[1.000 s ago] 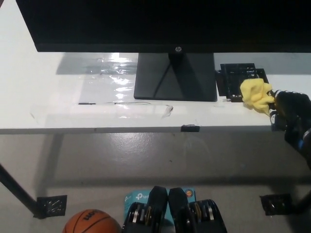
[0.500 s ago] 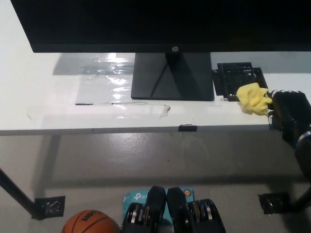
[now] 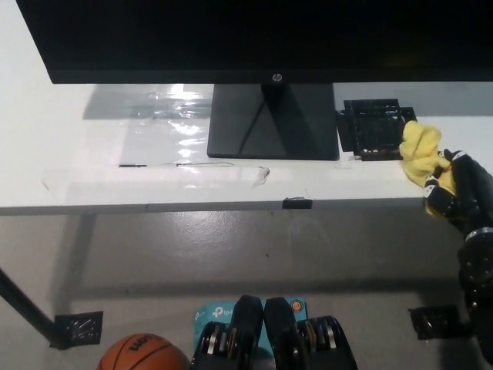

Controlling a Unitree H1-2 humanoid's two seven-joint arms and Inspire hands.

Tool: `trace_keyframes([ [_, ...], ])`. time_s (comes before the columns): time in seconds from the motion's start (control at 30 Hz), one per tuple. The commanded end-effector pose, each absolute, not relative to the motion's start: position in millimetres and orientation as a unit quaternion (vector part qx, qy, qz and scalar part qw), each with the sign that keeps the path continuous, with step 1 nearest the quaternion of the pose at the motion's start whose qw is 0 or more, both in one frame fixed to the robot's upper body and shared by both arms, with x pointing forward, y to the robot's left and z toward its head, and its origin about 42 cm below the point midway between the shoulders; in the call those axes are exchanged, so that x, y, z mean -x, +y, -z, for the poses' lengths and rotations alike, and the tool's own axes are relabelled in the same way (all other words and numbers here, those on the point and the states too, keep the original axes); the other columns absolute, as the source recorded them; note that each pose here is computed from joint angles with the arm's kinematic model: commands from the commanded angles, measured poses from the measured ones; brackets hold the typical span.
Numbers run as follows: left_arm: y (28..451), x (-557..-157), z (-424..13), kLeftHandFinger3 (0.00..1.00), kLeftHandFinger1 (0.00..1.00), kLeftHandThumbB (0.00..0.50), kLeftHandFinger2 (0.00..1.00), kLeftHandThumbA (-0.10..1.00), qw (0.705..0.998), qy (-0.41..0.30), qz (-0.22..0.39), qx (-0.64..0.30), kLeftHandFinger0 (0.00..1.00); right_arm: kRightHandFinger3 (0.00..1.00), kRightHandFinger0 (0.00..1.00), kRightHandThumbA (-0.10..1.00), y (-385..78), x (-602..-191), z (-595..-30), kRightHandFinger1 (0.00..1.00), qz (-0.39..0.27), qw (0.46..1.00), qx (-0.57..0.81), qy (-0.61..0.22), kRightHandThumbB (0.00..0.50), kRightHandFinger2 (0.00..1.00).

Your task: The robot uses its right hand to pick up the cloth kept in the middle of the desk and use it to wipe the monitor in the middle of the desk by swiping its screen twice

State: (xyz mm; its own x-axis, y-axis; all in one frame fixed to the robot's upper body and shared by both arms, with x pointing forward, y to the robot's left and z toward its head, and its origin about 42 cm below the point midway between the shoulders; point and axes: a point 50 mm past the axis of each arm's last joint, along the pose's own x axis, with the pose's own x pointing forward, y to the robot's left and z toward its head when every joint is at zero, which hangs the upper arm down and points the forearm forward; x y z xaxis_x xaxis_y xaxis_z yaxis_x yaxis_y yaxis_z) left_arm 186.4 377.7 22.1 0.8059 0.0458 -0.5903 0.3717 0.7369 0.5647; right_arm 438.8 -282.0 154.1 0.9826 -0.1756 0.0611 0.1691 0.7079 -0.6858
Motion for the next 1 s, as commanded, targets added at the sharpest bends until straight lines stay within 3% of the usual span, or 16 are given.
trace_keyframes([
  [0.0,389,-180,-25,0.00,0.48,0.500,0.00,0.50,0.877,0.304,0.087,-0.362,0.60,0.11,0.00,-0.10,-286,-442,-201,0.00,0.129,0.986,0.104,-0.005,0.256,0.34],
  [0.03,389,-180,-25,0.00,0.49,0.500,0.00,0.50,0.879,0.305,0.085,-0.357,0.61,0.09,0.00,-0.10,-285,-440,-212,0.00,0.132,0.987,0.089,-0.016,0.253,0.29],
  [0.07,389,-179,-24,0.00,0.53,0.500,0.00,0.52,0.877,0.307,0.087,-0.359,0.65,0.12,0.00,-0.10,-283,-437,-231,0.00,0.132,0.989,0.061,-0.032,0.214,0.26],
  [0.1,389,-178,-24,0.00,0.53,0.500,0.00,0.51,0.877,0.308,0.088,-0.360,0.66,0.13,0.00,-0.10,-283,-435,-239,0.00,0.134,0.989,0.038,-0.042,0.202,0.26],
  [0.2,389,-174,-22,0.00,0.53,0.500,0.00,0.51,0.875,0.315,0.089,-0.358,0.66,0.26,0.00,-0.10,-290,-432,-251,0.00,0.139,0.989,0.021,-0.053,0.147,0.38],
  [0.33,389,-174,-22,0.00,0.49,0.500,0.00,0.53,0.876,0.310,0.089,-0.359,0.62,0.38,0.00,-0.10,-308,-432,-274,0.00,0.161,0.984,-0.006,-0.079,0.137,0.37],
  [0.43,389,-175,-23,0.00,0.50,0.500,0.00,0.52,0.874,0.310,0.089,-0.364,0.63,0.40,0.00,-0.10,-321,-438,-291,0.00,0.185,0.977,-0.037,-0.102,0.105,0.40],
  [0.57,390,-173,-18,0.00,0.50,0.500,0.00,0.51,0.875,0.315,0.088,-0.358,0.63,0.45,0.00,-0.10,-336,-445,-317,0.04,0.206,0.966,-0.058,-0.142,0.080,0.54],
  [0.67,391,-172,-17,0.00,0.52,0.500,0.00,0.51,0.876,0.317,0.094,-0.351,0.63,0.40,0.00,-0.10,-341,-450,-337,0.06,0.220,0.959,-0.072,-0.166,0.087,0.55],
  [0.73,394,-173,-15,0.00,0.52,0.500,0.00,0.52,0.874,0.317,0.100,-0.355,0.61,0.38,0.00,-0.10,-343,-450,-357,0.01,0.233,0.953,-0.071,-0.178,0.094,0.51],
  [0.77,394,-173,-15,0.00,0.52,0.500,0.00,0.52,0.874,0.317,0.100,-0.354,0.61,0.39,0.00,-0.10,-342,-450,-358,0.00,0.234,0.953,-0.073,-0.179,0.056,0.52],
  [0.8,395,-173,-15,0.00,0.50,0.500,0.00,0.52,0.874,0.317,0.100,-0.354,0.59,0.37,0.00,-0.10,-341,-451,-362,0.00,0.239,0.952,-0.072,-0.180,0.101,0.53],
  [0.83,395,-173,-14,0.00,0.50,0.500,0.00,0.52,0.874,0.317,0.101,-0.354,0.59,0.39,0.00,-0.10,-340,-452,-369,0.02,0.246,0.950,-0.070,-0.181,0.098,0.54],
  [0.87,395,-172,-13,0.00,0.49,0.500,0.00,0.51,0.873,0.320,0.101,-0.353,0.58,0.49,0.00,-0.10,-338,-455,-373,0.03,0.255,0.948,-0.054,-0.184,0.091,0.54],
  [0.93,395,-171,-15,0.00,0.51,0.500,0.00,0.51,0.873,0.320,0.102,-0.354,0.60,0.49,0.00,-0.10,-335,-460,-378,0.01,0.268,0.944,-0.034,-0.188,0.073,0.52],
  [0.97,395,-170,-14,0.00,0.53,0.500,0.00,0.51,0.872,0.321,0.104,-0.356,0.62,0.53,0.00,-0.10,-332,-464,-380,0.02,0.278,0.941,-0.021,-0.191,0.091,0.52],
])
